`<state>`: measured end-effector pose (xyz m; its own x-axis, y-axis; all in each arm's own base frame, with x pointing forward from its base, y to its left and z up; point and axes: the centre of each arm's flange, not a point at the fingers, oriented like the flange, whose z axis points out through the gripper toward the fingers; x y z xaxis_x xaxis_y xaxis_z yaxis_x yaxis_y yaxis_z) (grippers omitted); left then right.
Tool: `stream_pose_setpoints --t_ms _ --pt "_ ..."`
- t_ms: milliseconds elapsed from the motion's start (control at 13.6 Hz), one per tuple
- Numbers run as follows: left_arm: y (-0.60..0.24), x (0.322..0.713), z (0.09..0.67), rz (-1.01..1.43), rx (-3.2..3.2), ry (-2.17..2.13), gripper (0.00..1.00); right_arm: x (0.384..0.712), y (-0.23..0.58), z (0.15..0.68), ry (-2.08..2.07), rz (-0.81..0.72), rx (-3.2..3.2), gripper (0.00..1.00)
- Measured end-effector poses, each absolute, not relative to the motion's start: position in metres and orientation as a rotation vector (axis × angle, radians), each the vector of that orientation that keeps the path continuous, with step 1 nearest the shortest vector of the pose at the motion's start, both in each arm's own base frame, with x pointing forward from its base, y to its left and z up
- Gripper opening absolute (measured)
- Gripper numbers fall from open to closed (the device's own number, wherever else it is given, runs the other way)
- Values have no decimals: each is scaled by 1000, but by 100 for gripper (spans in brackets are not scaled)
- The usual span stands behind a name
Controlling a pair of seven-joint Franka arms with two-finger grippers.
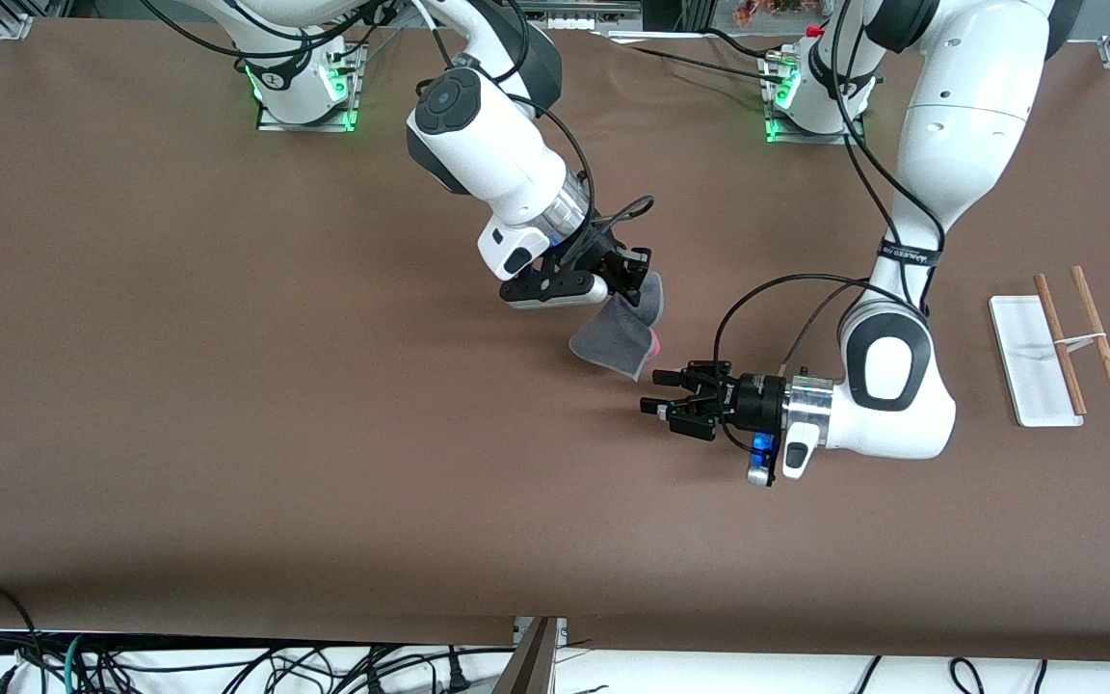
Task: Pass towel and hang on rack
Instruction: 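Bring the towel toward the left gripper and grasp its hanging edge, then open the right gripper and withdraw it while the left gripper pulls the towel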
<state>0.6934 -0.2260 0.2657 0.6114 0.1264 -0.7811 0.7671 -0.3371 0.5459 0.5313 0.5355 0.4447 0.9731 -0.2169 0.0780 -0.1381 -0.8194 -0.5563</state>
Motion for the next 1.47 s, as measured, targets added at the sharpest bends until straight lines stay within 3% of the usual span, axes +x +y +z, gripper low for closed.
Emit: stream_pose_setpoints --t_ms 441,588,662,735,956,1324,1397,1471 --pt "-236 687 263 -826 1822 700 65 532 535 445 250 -187 -2542 2" --pt "-243 684 258 -840 1826 695 48 534 534 446 253 -202 -2532 2" --pt "-246 683 257 -846 1827 692 47 536 533 447 256 -209 -2528 2" --pt "-249 682 255 -852 1829 690 39 537 532 448 258 -214 -2525 2" --pt "-265 675 253 -876 1836 668 3 539 531 449 262 -219 -2522 2" --pt "-270 673 253 -880 1838 661 2 539 530 449 263 -220 -2521 2" --pt "-269 674 254 -877 1837 662 2 540 530 449 264 -220 -2522 6" --pt "-267 675 255 -873 1836 664 2 541 528 448 267 -223 -2523 16"
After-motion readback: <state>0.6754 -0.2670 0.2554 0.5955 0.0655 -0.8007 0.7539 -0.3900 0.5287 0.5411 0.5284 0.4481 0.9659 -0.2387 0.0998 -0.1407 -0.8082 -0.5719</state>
